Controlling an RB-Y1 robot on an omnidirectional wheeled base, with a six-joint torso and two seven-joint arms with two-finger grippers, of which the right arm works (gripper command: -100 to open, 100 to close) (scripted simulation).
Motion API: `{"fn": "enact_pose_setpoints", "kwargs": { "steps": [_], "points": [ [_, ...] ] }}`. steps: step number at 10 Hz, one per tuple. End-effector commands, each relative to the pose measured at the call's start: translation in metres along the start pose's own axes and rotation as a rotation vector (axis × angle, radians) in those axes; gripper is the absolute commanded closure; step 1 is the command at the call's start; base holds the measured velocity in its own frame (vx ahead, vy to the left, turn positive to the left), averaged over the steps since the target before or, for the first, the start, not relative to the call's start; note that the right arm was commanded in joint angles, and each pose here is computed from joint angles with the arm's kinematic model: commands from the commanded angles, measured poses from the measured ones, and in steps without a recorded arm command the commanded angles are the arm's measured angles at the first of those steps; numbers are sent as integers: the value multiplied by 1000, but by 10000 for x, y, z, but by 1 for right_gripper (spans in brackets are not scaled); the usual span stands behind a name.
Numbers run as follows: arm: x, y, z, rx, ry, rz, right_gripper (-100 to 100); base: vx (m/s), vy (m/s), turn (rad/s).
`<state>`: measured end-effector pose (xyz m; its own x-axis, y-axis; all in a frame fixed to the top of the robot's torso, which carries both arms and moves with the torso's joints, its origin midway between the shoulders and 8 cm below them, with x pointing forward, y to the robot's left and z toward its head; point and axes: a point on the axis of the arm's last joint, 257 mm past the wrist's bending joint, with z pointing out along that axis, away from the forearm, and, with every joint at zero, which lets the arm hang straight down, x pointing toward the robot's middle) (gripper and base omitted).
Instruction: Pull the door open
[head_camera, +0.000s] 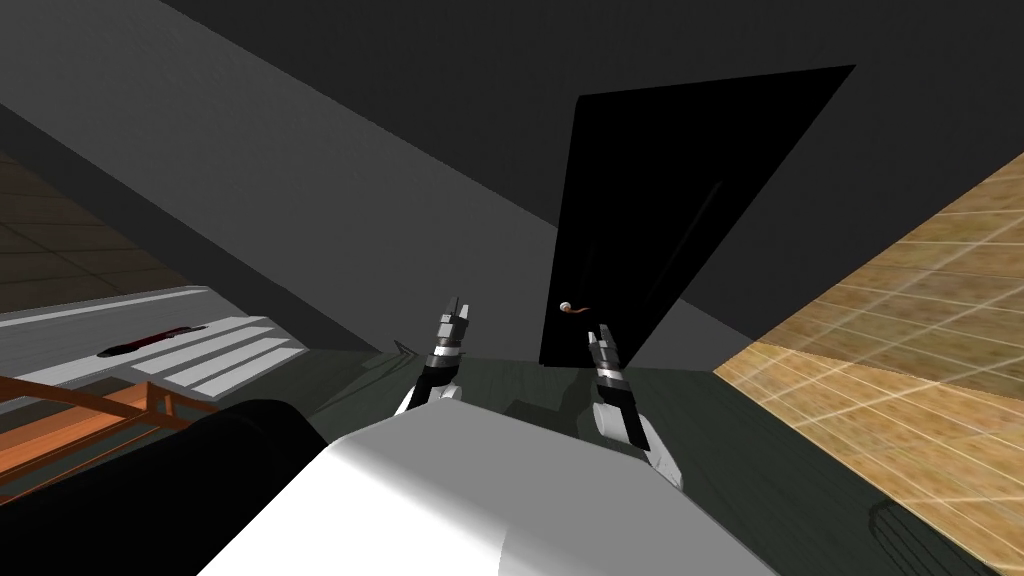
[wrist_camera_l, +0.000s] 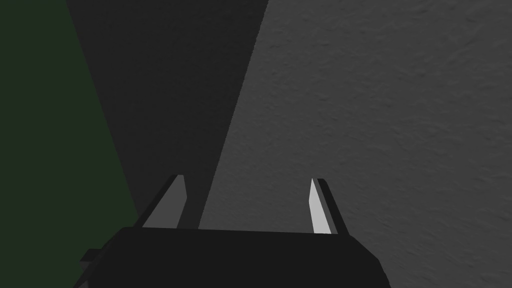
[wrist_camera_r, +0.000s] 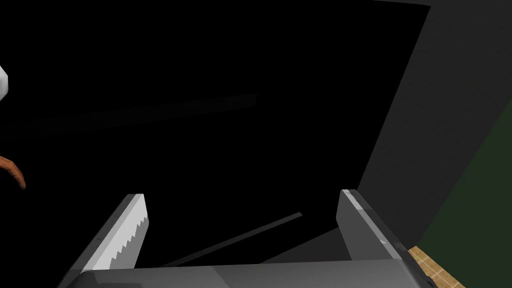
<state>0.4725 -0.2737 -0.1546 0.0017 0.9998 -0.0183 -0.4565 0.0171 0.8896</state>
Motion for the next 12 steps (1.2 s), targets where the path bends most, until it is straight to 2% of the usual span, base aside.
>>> {"fn": "enact_pose_setpoints", "kwargs": {
  "steps": [1,2,3,4,5,6,7,8,9,10,11,12],
  "points": [
    [6,-133,28,23,9,1,-100,54,-28,46],
    [-4,-212,-8,42,7,0,-100,46,-26,28],
    [5,-312,19,57,15,0,-100,45,-38,45],
    [-3,-367,-9,70,14,0,-100,38,-31,35],
    [5,-453,22,82,22,0,-100,56,-30,50],
    [-5,-518,-12,98,20,-1,-100,46,-27,28],
    [5,-572,33,104,28,-2,-100,49,-31,46],
    [-11,-664,-18,126,25,-3,-100,42,-28,29],
    [-9,-742,9,138,32,-4,-100,47,-32,49],
    [-20,-804,-28,153,30,-5,-100,38,-30,27],
    [-20,-875,2,165,37,-7,-100,49,-28,39],
    [-33,-940,-40,181,35,-8,-100,44,-26,35]
  ]
}}
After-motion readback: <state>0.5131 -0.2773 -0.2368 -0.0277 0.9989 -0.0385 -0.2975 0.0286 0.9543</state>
